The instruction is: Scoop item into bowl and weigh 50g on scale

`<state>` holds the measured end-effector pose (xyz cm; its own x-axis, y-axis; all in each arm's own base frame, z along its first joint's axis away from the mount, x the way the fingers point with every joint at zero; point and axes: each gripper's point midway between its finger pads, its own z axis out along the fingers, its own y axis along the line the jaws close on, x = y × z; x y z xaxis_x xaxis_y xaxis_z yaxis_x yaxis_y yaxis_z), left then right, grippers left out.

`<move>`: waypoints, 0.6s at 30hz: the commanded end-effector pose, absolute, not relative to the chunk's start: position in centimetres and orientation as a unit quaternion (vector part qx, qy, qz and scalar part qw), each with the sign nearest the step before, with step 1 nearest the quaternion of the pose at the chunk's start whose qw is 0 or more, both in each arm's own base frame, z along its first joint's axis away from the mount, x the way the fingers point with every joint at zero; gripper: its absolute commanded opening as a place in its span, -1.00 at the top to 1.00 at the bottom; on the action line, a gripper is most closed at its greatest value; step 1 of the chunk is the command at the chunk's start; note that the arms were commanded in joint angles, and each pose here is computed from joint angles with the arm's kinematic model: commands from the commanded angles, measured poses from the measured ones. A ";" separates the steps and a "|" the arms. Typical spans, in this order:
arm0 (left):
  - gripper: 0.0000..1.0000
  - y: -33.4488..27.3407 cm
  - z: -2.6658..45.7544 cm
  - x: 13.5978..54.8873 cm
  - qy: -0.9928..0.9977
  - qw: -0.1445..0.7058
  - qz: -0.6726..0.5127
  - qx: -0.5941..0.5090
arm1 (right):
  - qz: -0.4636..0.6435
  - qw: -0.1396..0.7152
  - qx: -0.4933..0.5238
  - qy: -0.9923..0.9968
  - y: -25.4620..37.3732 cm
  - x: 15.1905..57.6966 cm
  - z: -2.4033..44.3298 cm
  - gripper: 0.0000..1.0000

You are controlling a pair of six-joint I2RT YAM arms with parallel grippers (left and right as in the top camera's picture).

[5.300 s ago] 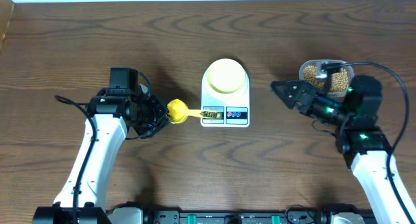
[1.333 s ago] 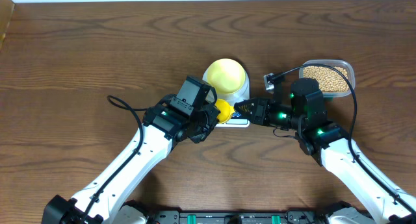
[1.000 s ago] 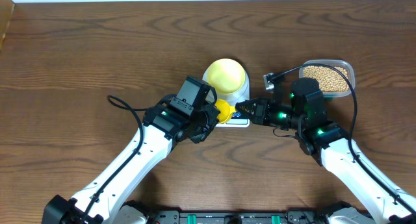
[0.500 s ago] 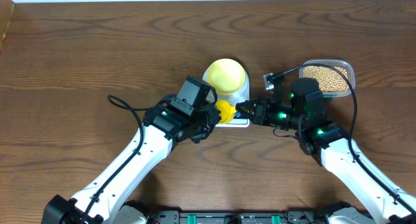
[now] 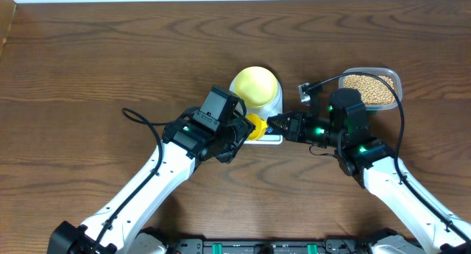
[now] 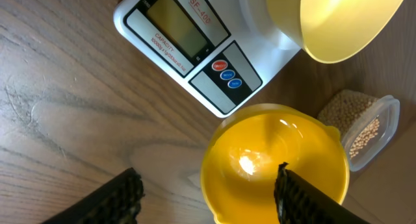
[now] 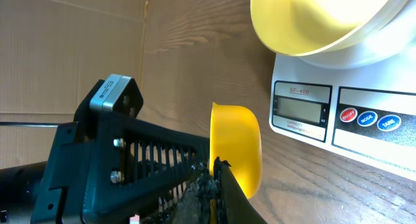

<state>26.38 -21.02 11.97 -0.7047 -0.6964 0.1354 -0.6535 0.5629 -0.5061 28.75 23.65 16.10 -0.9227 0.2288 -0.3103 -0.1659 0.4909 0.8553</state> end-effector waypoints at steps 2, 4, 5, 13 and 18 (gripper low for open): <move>-0.48 -21.1 12.0 26.1 0.883 0.038 -0.271 -0.381 | 0.507 0.204 0.009 0.838 24.0 29.0 16.8 0.98; -0.57 -21.1 12.1 26.1 0.883 0.038 -0.271 -0.381 | 0.506 0.205 0.010 0.838 23.9 29.1 16.8 0.98; -0.62 -21.0 12.1 26.2 0.883 0.038 -0.271 -0.382 | 0.506 0.206 0.011 0.838 23.8 29.1 16.8 0.98; -0.79 -20.2 12.9 26.8 0.878 0.049 -0.283 -0.382 | 0.502 0.210 0.011 0.839 23.7 29.3 16.8 0.98; -0.81 -19.2 15.8 27.2 0.876 0.094 -0.313 -0.355 | 0.497 0.215 0.018 0.840 23.3 29.6 16.6 0.98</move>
